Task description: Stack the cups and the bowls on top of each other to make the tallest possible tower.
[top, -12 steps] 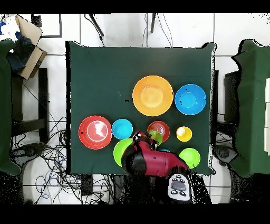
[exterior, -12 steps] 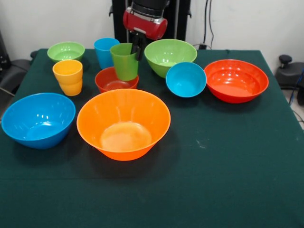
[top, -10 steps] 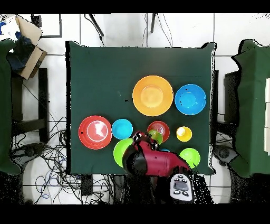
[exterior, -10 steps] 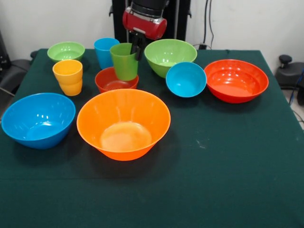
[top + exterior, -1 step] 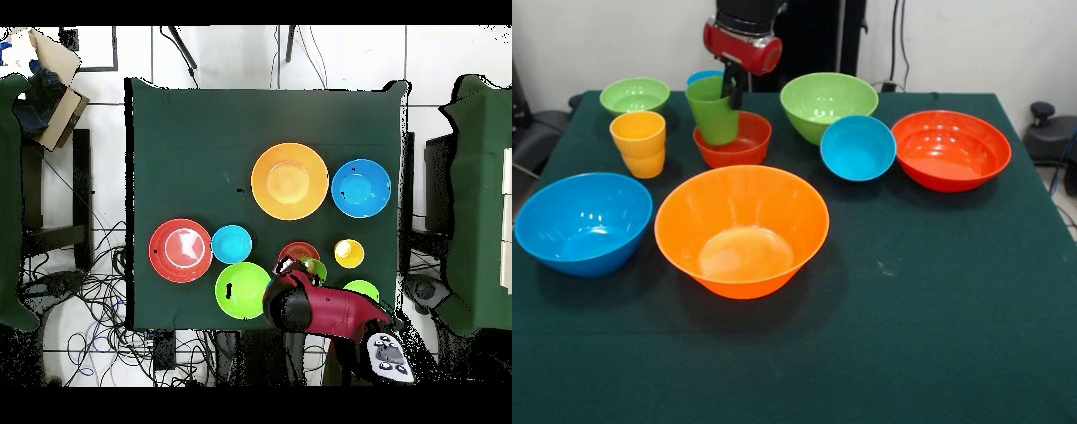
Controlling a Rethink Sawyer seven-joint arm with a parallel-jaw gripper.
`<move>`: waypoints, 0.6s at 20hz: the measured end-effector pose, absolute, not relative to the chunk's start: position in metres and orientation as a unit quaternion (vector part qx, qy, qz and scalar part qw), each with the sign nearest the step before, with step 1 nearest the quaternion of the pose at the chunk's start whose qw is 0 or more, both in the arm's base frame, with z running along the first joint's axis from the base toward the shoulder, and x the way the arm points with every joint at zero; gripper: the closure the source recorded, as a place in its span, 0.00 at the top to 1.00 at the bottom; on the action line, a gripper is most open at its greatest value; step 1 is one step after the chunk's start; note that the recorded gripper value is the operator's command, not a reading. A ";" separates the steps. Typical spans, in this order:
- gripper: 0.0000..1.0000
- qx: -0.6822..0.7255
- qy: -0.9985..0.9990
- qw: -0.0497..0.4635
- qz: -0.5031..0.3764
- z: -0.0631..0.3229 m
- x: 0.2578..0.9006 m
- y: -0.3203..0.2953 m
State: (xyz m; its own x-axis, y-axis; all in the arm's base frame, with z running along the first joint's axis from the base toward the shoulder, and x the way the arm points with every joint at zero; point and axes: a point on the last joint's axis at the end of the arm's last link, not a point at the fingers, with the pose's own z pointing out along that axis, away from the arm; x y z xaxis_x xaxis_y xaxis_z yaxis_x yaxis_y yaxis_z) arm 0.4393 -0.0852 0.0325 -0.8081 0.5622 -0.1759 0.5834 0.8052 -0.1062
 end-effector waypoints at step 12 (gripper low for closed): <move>0.00 0.280 0.957 0.042 -0.067 0.012 0.441 -0.073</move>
